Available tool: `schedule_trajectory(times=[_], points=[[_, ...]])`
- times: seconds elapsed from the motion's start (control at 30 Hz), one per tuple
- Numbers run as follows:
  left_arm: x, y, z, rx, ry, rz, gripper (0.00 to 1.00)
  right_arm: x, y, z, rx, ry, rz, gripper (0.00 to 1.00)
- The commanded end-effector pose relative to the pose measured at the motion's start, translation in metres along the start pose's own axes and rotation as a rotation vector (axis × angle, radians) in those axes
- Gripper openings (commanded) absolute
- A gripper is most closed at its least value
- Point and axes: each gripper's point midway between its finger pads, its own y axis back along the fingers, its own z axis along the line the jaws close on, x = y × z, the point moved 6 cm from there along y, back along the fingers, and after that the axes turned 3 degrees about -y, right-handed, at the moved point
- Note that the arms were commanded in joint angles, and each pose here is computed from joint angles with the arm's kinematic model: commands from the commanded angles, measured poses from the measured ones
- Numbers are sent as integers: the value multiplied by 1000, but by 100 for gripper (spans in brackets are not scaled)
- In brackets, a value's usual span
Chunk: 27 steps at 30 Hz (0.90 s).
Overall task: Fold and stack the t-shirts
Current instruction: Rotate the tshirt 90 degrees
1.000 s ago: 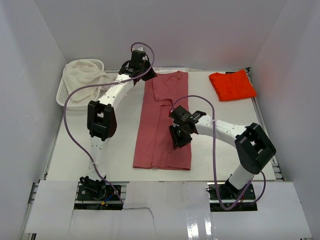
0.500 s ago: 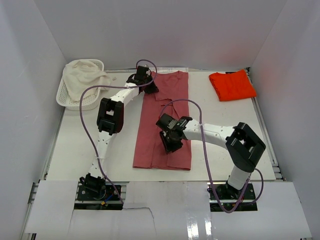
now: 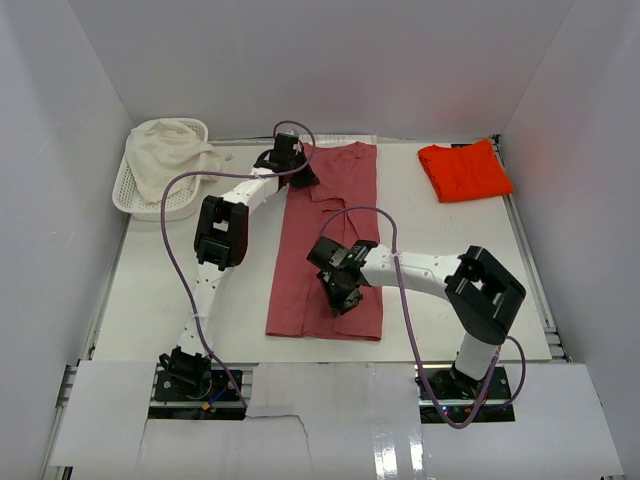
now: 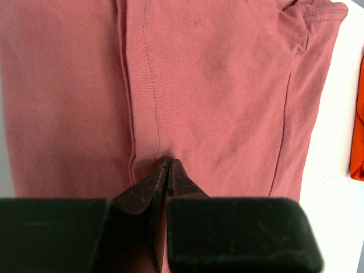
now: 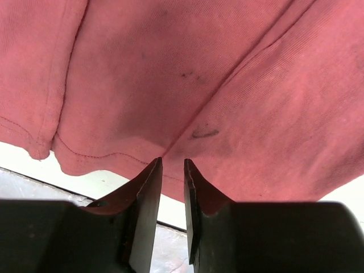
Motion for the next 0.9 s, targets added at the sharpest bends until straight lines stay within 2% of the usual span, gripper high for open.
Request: schedule_trajectory(times=[0.0, 0.2, 0.4, 0.53, 0.57, 0.7, 0.8, 0.83, 0.87], points=[[-11, 9, -3, -2, -19, -29, 15, 7, 3, 1, 4, -13, 7, 27], [-13, 11, -3, -5, -21, -32, 15, 16, -1, 1, 13, -9, 25, 32], [-14, 12, -4, -4, -22, -34, 15, 20, -5, 2, 15, -7, 40, 31], [-13, 12, -3, -9, -24, -35, 15, 22, -7, 2, 12, -7, 51, 19], [-13, 12, -3, -9, -24, -35, 15, 22, -6, 3, 7, -9, 48, 14], [-13, 12, -1, -13, -24, -34, 15, 22, -1, 4, -2, -9, 38, 8], [-14, 12, -2, -8, -22, -35, 15, 23, 1, 5, -9, -9, 36, 8], [-14, 12, -2, -7, -22, -34, 15, 23, 2, 6, -9, -6, 34, 12], [-13, 12, -2, -8, -20, -33, 15, 23, 3, 6, -3, -6, 31, 23]])
